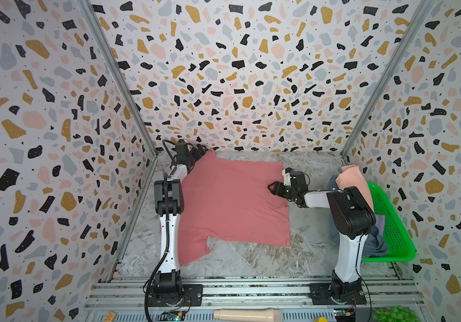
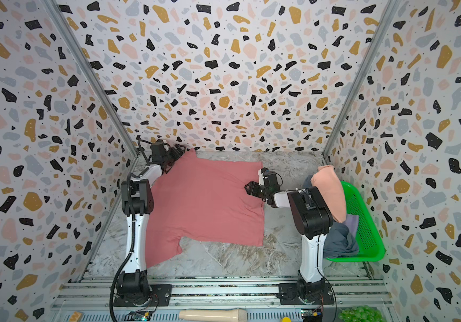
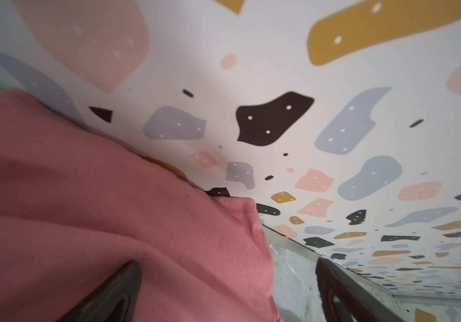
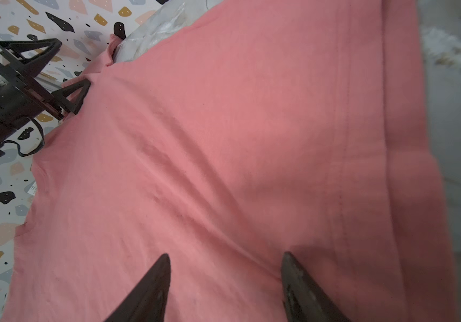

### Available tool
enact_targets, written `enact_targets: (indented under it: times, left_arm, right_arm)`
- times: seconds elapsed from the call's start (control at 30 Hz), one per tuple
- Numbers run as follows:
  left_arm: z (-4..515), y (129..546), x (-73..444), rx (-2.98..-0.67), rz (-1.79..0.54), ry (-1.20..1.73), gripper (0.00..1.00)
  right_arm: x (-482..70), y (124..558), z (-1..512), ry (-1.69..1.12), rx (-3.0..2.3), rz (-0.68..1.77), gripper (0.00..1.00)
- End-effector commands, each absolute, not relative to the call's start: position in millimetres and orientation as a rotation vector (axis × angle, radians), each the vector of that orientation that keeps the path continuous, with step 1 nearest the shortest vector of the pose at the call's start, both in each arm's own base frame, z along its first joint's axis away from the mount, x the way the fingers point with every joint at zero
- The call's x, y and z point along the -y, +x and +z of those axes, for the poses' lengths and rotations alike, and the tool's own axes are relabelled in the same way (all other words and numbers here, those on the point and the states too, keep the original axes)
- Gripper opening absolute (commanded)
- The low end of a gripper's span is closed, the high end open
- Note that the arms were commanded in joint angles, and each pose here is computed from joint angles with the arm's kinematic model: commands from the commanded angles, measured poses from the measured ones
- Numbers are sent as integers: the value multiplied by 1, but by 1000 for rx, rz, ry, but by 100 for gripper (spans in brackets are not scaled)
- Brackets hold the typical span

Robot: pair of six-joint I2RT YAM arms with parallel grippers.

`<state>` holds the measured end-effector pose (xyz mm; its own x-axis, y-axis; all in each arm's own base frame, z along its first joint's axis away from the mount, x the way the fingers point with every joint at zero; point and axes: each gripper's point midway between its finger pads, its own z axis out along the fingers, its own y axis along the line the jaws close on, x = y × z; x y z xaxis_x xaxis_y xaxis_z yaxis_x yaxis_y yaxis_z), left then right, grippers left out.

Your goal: Fold and stack the t-shirts

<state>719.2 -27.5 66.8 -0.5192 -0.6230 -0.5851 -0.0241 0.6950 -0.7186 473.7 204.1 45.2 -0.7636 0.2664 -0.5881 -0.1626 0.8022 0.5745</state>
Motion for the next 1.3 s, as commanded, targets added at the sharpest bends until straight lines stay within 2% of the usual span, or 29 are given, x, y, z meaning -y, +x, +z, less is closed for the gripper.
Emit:
enact_targets:
  times: [0.0, 0.07, 0.17, 0.3, 0.5, 0.8, 1.13, 1.27]
  left_arm:
    - [122, 712, 37, -1913, -901, -380, 100]
    - [144, 704, 31, -1923, -823, -364, 100]
    - [148, 688, 15, -1998, -659, -390, 100]
    - [149, 658, 7, -2074, -540, -377, 100]
    - [113, 595, -14, -2208, -382, -514, 99]
    - [82, 523, -14, -2299, -423, -574, 97]
    - [33, 443, 0, -2366, -513, -739, 97]
    - [42, 419, 4, -2364, -509, -728, 97]
  right_arm:
    - [-174, 486, 45, 81, -2318, 710, 65]
    - [-173, 507, 71, 29, -2249, 689, 66]
    - [-173, 535, 100, 2, -2184, 646, 70]
    - [-188, 544, 112, -5, -2166, 717, 70]
    - [-238, 512, 102, -51, -2223, 855, 70]
    - [-273, 442, 67, -83, -2361, 974, 70]
    - [-237, 400, 25, -67, -2501, 827, 70]
    - [-204, 400, 16, -17, -2514, 760, 70]
